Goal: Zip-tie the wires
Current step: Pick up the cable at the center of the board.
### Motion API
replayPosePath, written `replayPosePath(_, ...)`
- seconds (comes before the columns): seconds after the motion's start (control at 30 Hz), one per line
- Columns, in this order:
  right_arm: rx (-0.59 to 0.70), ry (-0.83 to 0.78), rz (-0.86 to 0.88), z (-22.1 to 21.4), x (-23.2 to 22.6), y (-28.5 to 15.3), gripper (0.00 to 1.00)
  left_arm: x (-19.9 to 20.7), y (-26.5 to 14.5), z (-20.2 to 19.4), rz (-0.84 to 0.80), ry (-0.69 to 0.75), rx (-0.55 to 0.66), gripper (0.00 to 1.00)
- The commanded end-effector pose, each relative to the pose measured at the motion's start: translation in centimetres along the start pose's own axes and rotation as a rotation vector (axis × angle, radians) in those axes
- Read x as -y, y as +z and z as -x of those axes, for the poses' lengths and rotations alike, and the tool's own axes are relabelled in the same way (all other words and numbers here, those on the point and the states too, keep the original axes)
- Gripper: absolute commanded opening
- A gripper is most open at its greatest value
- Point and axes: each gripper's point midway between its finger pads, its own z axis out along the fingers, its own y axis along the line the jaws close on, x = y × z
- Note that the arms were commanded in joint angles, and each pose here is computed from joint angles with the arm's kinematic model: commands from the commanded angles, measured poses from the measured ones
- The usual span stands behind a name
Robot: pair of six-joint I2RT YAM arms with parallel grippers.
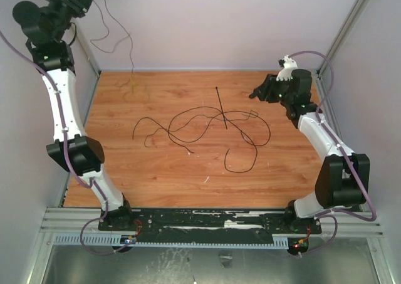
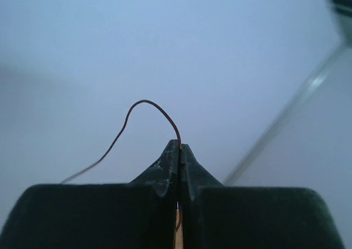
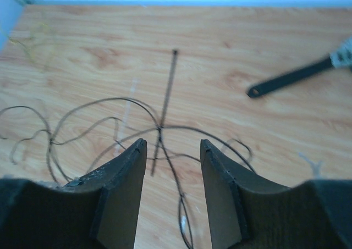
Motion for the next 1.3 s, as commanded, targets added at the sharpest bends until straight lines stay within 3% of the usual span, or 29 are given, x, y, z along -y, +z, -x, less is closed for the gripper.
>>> replayPosePath(0.0,0.144,-0.058,0.228,3.9,-6.1,0.0,0.45,7.1,-1.5,4.5,-0.329,-0.134,0.109,0.0)
replayPosePath(0.43,0.278,-0.205,0.493,6.9,-16.1,0.8,0.51,13.5,-5.4,8.2,-0.58,-0.242,0.202,0.0)
replayPosePath(0.6,0.34,-0.285,0.564,6.6,-19.6,1.3,0.66,15.5,-7.0,8.1,-0.657,-0.299,0.186,0.0)
replayPosePath(0.93,0.403,-0.372,0.743,6.4,-25.9,-0.4,0.83,20.6,-8.8,2.7,-0.851,-0.468,0.038,0.0)
replayPosePath(1.1,0.472,-0.486,0.72,7.0,-26.7,-1.0,0.9,23.8,-8.7,-0.2,-0.893,-0.463,-0.028,0.0)
replayPosePath(1.27,0.579,-0.696,0.625,8.0,-25.6,-1.7,0.93,26.1,-8.9,-2.4,-0.908,-0.473,-0.068,0.01)
